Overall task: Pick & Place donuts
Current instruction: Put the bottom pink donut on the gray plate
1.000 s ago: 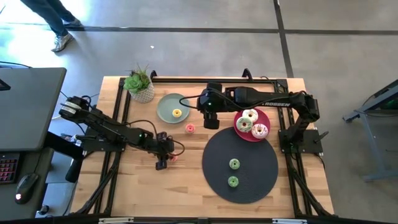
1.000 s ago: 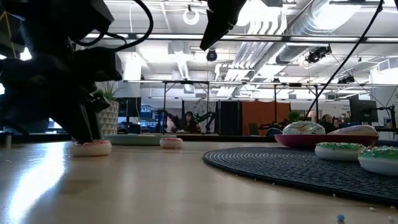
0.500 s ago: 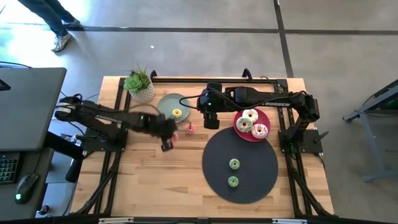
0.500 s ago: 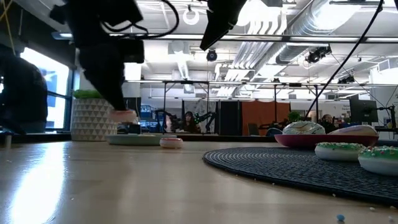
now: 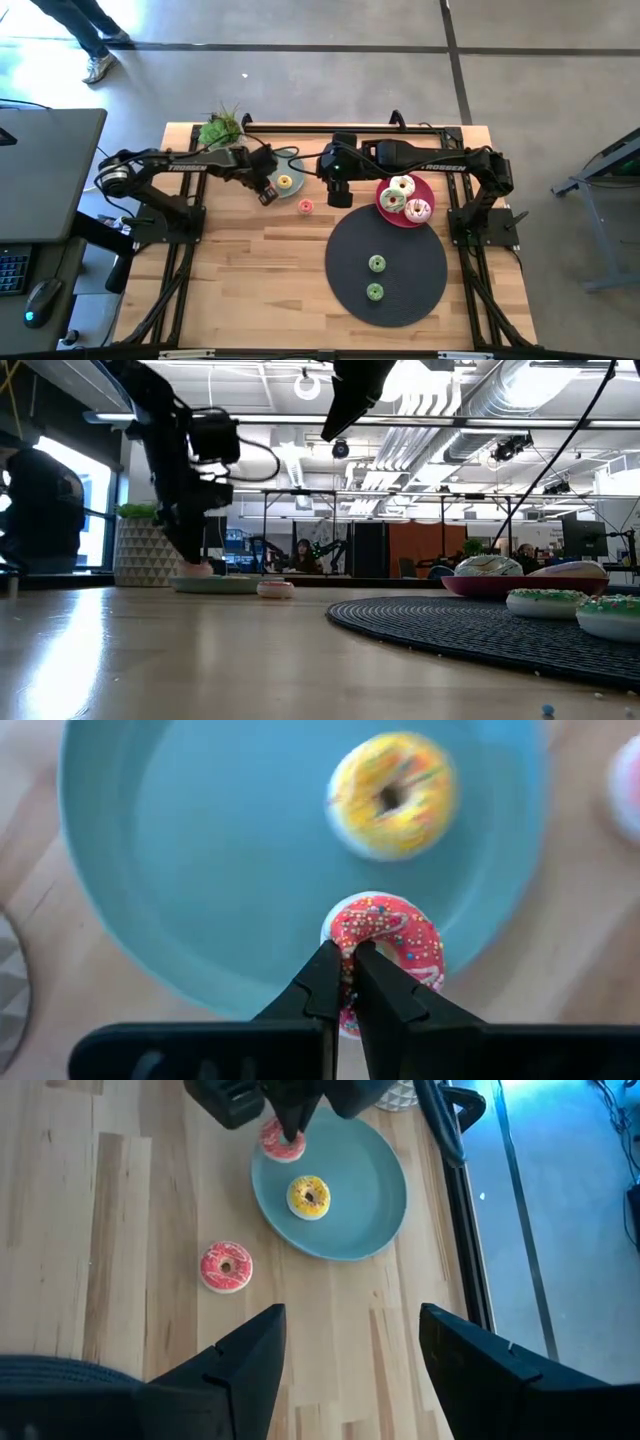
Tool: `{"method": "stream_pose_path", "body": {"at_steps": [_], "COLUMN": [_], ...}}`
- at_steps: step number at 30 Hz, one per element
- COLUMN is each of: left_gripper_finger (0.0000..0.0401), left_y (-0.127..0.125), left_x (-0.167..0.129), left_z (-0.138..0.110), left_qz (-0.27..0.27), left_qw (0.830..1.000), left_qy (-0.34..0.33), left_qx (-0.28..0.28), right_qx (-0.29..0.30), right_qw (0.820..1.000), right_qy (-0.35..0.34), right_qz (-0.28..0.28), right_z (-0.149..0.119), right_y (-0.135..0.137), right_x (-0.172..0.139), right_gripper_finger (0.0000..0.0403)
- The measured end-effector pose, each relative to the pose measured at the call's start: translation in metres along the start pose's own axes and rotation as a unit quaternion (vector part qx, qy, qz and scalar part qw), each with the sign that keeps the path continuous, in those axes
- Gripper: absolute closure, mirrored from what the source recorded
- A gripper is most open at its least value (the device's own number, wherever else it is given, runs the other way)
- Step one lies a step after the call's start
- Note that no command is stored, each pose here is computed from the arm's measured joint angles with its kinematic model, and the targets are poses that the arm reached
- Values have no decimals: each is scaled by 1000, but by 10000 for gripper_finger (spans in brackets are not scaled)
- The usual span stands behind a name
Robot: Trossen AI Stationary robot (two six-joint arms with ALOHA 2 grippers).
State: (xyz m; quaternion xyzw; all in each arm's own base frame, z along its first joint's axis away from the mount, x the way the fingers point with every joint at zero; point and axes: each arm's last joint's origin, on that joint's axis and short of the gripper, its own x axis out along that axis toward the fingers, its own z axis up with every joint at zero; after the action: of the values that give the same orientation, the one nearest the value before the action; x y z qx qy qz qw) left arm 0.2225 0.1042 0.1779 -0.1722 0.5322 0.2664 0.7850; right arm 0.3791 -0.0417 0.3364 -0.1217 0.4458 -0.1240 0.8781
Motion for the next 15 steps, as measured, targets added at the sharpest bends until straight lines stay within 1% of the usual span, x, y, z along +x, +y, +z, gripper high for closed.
{"method": "stream_pose_path", "body": {"at_steps": [2, 4, 7, 11, 13, 15], "left_gripper_finger": [386, 385, 372, 324, 296, 269], "left_y": [3, 3, 1, 1, 1, 1], "left_x": [3, 4, 4, 4, 4, 4], "left_z": [0, 3, 5, 5, 5, 5], "left_qz": [3, 0, -5, -16, -15, -5], "left_qw": [1000, 1000, 1000, 1000, 1000, 1000], "left_qy": [4, -5, -18, -16, -16, -18], "left_qx": [6, 12, 16, 16, 16, 16], "right_qx": [2, 5, 6, 18, 19, 24], "right_qw": [1000, 1000, 1000, 999, 999, 999], "right_qy": [0, -4, -4, -7, -8, -17], "right_qz": [0, 2, 3, 28, 38, 38], "right_z": [0, 1, 1, 1, 1, 2], "right_y": [0, 0, 0, 2, 3, 7], "right_x": [0, 0, 0, 3, 4, 12], "right_gripper_finger": [183, 183, 183, 183, 183, 183]}}
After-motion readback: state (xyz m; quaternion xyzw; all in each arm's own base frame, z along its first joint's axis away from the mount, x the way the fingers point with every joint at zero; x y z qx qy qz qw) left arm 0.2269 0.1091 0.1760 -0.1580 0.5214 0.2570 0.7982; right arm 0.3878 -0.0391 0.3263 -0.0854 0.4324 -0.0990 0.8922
